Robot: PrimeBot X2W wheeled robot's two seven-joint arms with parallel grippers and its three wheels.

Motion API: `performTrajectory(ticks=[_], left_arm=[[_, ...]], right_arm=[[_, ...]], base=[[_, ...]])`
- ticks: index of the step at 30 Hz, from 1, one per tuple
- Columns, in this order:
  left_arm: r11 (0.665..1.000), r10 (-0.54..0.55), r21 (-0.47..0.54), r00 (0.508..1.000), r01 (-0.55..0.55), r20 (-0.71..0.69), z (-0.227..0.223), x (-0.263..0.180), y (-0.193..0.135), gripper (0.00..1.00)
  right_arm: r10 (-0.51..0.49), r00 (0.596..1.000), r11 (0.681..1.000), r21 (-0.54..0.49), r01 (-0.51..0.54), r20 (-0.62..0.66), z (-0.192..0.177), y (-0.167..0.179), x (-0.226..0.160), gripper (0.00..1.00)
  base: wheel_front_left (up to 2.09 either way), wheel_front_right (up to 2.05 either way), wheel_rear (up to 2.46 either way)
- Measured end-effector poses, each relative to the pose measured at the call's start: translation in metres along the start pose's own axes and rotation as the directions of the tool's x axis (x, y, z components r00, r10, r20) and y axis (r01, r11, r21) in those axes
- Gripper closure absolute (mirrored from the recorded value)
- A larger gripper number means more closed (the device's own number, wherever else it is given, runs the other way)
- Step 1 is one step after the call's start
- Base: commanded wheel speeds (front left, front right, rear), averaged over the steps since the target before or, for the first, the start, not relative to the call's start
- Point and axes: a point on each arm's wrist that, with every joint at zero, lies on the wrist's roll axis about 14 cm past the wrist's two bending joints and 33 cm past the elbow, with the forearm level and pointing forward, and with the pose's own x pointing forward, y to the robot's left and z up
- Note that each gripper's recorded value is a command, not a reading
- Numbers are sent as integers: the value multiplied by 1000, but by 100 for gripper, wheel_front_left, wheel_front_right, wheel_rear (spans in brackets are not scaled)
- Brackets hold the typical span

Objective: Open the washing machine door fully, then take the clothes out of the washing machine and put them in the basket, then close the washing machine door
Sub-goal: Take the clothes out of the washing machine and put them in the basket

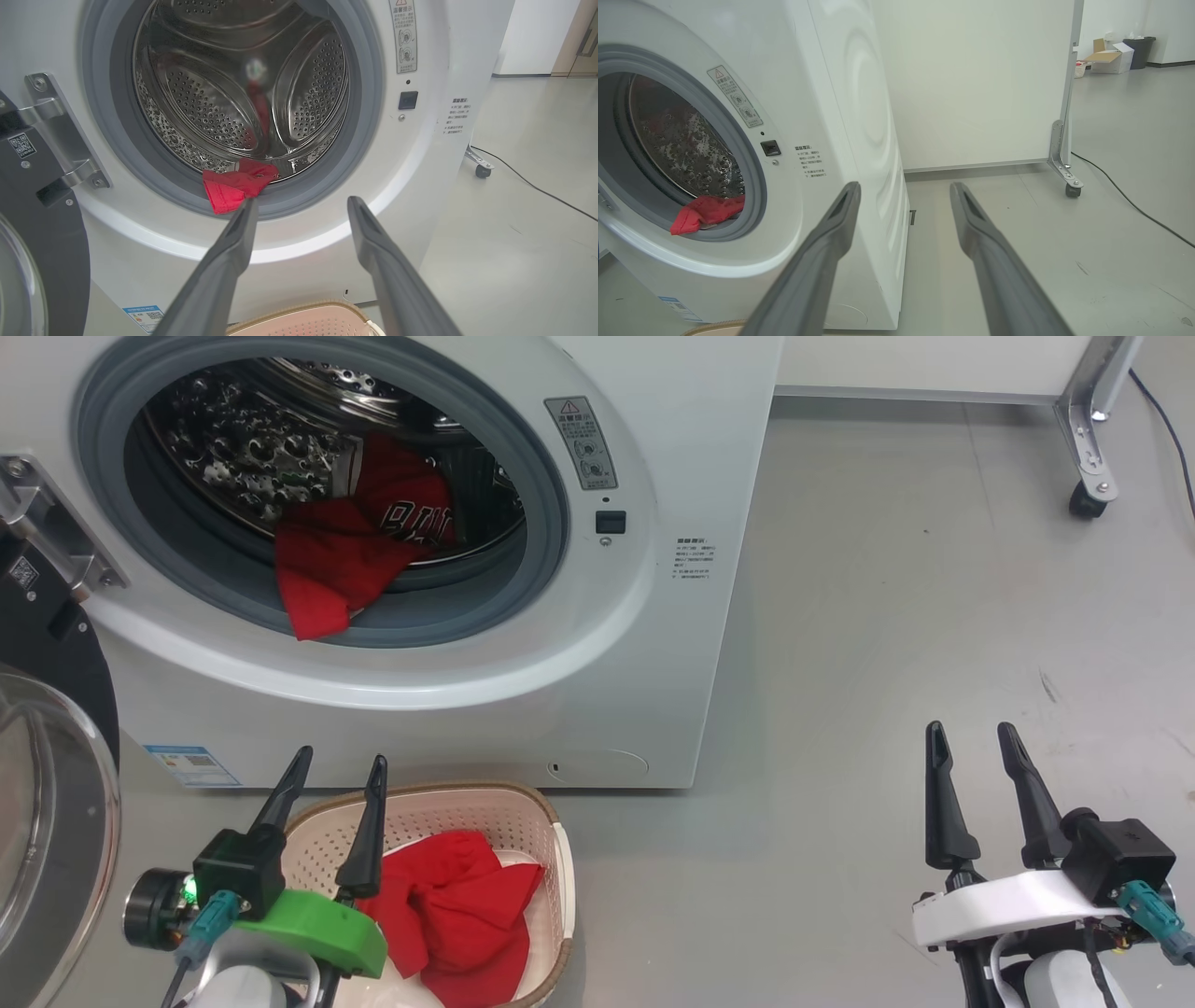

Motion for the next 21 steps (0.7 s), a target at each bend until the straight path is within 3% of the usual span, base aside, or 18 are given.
performTrajectory(ticks=[21], left_arm=[[1000, -19, -3, 1000, 19, -15, -6, 5, -7, 0]], right_arm=[[-5, 1000, 1000, -6, 5, -17, -5, -3, -2, 0]], base=[[0, 0, 0]])
